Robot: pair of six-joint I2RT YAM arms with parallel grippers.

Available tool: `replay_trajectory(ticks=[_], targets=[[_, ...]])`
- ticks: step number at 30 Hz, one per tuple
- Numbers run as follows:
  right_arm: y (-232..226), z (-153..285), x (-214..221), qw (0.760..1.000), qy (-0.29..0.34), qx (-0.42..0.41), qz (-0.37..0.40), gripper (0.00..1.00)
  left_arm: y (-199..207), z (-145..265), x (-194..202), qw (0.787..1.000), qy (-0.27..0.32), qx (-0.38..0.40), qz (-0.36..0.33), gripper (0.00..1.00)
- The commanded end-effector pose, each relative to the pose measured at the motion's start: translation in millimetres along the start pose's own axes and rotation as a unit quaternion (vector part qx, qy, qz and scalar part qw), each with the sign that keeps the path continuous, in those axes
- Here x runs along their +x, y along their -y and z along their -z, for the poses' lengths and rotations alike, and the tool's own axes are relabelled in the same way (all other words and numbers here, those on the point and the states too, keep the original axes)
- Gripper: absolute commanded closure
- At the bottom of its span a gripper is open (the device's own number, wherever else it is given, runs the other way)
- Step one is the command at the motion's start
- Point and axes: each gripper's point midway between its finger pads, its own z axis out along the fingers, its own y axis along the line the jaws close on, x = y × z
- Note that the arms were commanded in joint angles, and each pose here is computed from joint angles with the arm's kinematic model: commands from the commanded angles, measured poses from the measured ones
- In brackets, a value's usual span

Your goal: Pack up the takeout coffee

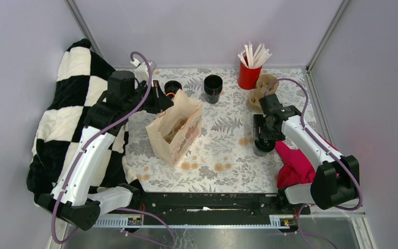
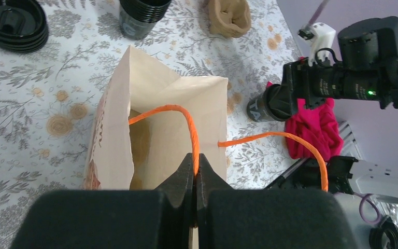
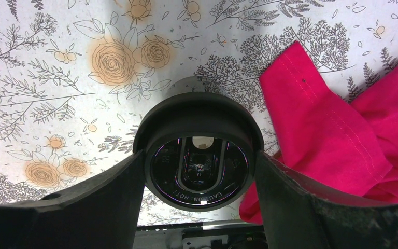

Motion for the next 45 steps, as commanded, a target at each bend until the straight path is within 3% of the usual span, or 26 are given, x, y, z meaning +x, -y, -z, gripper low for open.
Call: replay_trajectory(ticks=[1,6,10,12,17,20,25,28,35,45], targets=[[-2.6,8.1,-4.5,1.0,0.016,-0.019,0.005,0.4,33.7,8.0,-18.4,0.995,0.029,0.088,-0.034,1.0],[-29.8,53.8,-34.0,0.988,0.099,-0.117,0.034,0.53,80.0,11.8,-6.9,0.968,0.001,0.247,-0.046,1.0],[-51.9,113.3,-58.8,0.957,0.195,-0.209,0.052,0.6,104.3,18.9,5.7,0.939,-0.023,0.341,-0.037,1.0],[-59.6,150.1,-71.0,0.934,0.252,-0.247,0.061,0.62,109.4,20.0,11.9,0.93,-0.029,0.365,-0.041,1.0],[-97.3,244.3,-69.7,0.838,0.341,-0.398,0.154,0.65,122.0,19.6,39.0,0.902,-0.075,0.424,-0.031,1.0],[-108.9,273.3,-62.8,0.798,0.359,-0.447,0.188,0.66,135.9,20.7,48.2,0.887,-0.086,0.453,-0.026,1.0],[-126.0,294.0,-49.5,0.751,0.356,-0.504,0.234,0.7,144.0,20.9,34.5,0.894,-0.058,0.442,-0.032,1.0],[-142.3,290.0,-40.0,0.744,0.34,-0.512,0.262,0.74,143.4,19.6,24.3,0.905,-0.032,0.423,-0.037,1.0],[-176.9,256.6,-24.2,0.758,0.312,-0.473,0.323,0.74,139.5,15.0,13.1,0.919,-0.001,0.393,-0.039,1.0],[-202.5,206.9,9.1,0.766,0.32,-0.406,0.383,0.75,147.1,21.5,6.9,0.903,0.016,0.421,-0.083,1.0]])
